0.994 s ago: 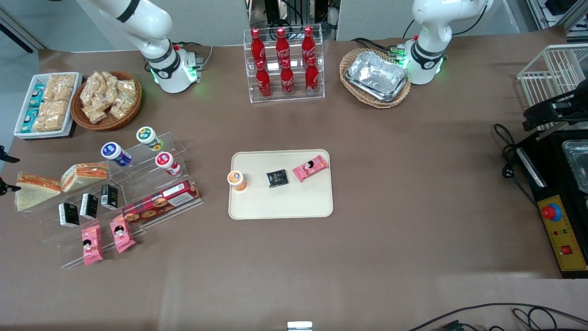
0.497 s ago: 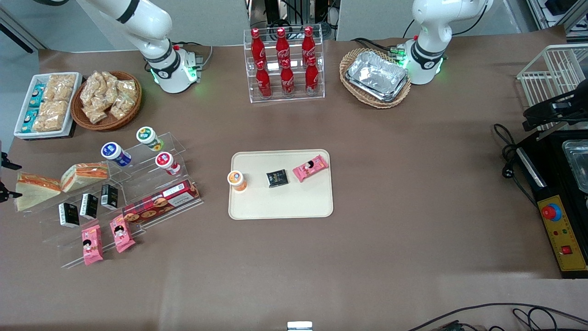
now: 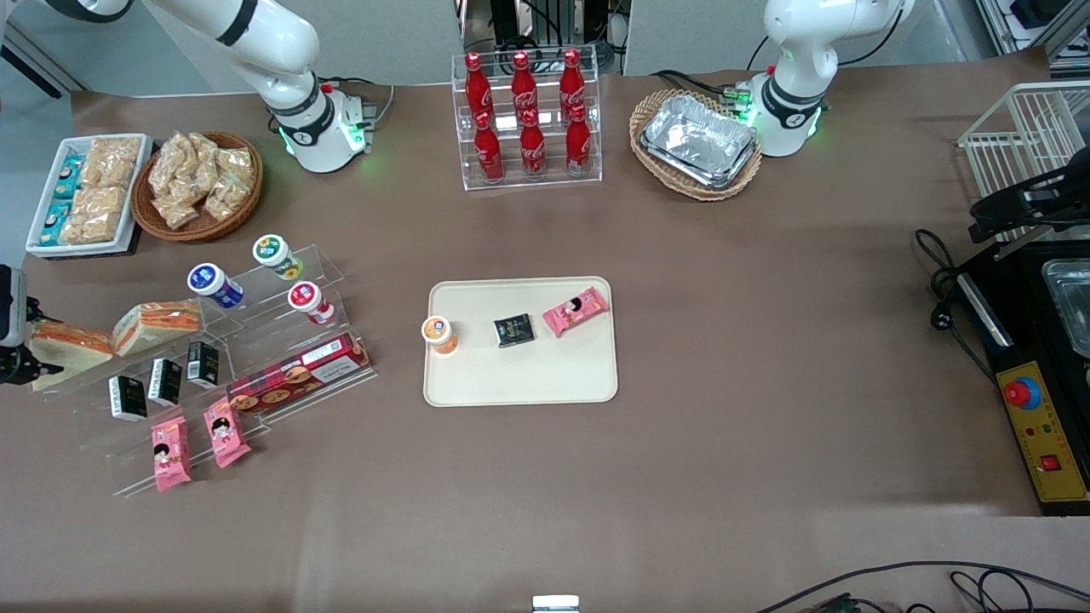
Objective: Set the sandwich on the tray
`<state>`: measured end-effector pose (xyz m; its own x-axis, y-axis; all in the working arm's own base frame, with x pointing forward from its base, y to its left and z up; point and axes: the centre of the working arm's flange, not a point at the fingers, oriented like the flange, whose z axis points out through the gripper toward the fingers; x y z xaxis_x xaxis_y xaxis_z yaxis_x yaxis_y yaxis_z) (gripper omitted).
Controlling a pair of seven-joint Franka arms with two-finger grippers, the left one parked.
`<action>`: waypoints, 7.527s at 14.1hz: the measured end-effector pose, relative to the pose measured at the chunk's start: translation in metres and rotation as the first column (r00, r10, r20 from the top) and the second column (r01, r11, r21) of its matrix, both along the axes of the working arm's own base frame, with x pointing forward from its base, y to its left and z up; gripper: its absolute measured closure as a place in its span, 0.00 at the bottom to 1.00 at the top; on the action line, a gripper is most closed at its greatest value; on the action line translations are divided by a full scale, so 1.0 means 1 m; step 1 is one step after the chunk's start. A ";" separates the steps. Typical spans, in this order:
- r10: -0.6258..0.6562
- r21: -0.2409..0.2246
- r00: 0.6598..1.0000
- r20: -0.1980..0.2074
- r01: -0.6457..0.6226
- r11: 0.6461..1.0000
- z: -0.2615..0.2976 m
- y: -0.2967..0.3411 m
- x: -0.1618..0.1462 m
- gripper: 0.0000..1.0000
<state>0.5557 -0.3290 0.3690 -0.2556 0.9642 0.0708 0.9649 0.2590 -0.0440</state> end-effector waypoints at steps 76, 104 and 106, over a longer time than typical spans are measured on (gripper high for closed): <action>-0.728 0.107 0.685 -0.027 0.726 0.680 -0.075 0.794 0.015 0.00; -0.943 -0.015 -0.333 -0.012 0.943 -0.333 0.245 0.414 0.038 0.00; -0.947 -0.013 -0.322 -0.010 0.947 -0.322 0.242 0.391 0.037 0.00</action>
